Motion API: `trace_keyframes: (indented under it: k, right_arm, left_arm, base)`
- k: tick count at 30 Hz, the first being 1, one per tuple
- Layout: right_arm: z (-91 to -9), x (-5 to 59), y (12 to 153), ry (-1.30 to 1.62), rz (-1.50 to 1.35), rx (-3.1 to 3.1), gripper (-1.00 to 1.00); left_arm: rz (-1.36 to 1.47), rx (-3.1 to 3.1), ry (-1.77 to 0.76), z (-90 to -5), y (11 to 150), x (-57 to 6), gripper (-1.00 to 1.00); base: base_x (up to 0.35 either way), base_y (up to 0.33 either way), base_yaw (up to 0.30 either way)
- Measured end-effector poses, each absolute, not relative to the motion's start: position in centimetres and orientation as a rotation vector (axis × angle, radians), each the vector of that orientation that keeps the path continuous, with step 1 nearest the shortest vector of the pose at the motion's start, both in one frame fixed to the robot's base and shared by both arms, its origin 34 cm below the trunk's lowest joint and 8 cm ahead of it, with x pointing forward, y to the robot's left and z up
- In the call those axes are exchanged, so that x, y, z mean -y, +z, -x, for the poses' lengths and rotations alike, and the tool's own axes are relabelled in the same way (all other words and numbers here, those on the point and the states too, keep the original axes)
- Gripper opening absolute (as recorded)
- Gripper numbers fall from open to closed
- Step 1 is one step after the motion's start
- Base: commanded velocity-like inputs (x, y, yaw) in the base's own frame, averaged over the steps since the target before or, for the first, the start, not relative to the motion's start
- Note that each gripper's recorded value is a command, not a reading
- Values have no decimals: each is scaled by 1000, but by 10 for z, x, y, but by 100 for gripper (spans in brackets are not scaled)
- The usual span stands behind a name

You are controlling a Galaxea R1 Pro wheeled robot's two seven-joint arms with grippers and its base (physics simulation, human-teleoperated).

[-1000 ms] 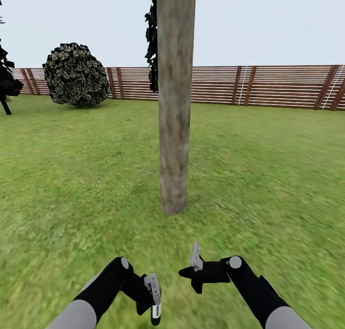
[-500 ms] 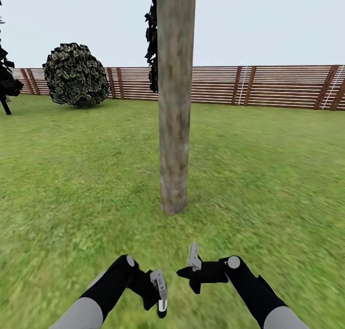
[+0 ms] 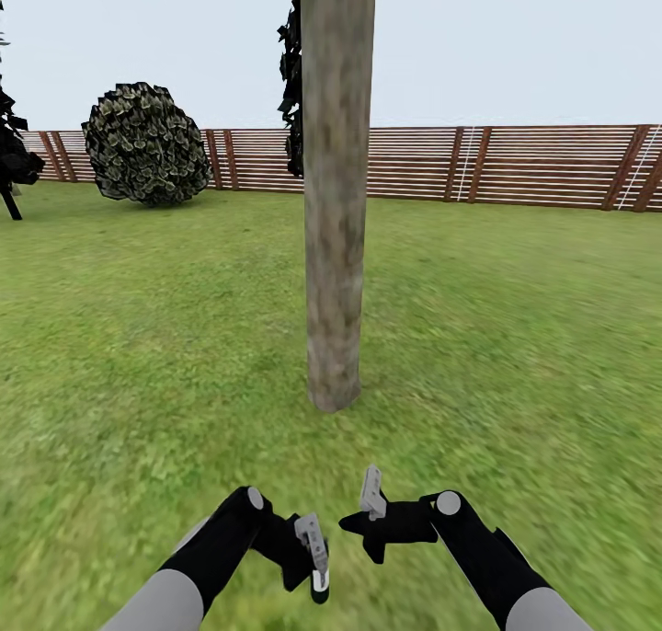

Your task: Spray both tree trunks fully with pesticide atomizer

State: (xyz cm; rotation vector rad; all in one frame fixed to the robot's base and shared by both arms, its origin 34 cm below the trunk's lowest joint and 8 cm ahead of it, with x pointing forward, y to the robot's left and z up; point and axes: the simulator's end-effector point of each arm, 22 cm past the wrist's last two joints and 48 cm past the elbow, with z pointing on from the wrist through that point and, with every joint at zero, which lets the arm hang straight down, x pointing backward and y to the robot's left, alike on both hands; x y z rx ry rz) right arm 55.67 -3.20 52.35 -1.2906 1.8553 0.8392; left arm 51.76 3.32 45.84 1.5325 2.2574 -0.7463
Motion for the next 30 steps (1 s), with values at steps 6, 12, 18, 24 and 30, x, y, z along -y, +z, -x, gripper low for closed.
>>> trace_keyframes:
  k: [6, 12, 18, 24, 30]
  right_arm:
    - [-557, 32, 523, 839, 1291, -1855, -100]
    - [-557, 32, 523, 839, 1291, -1855, -100]
    - [-557, 32, 523, 839, 1291, -1855, -100]
    - [-556, 32, 523, 840, 1292, -1855, -100]
    - [-545, 23, 519, 850, 1351, -1843, -100]
  left_arm:
    - [-1533, -2242, -752, -519, 462, -25, -100]
    - [-1529, -2232, -763, -519, 464, -20, -100]
    - [-1529, -2219, -769, -519, 466, -17, -100]
    - [-1529, -2212, -776, -519, 467, -13, -100]
    - [-1529, -2202, -784, -518, 470, -6, -100]
  base:
    - [0, 0, 0]
    - [0, 0, 0]
    - [0, 0, 0]
    - [0, 0, 0]
    - [0, 0, 0]
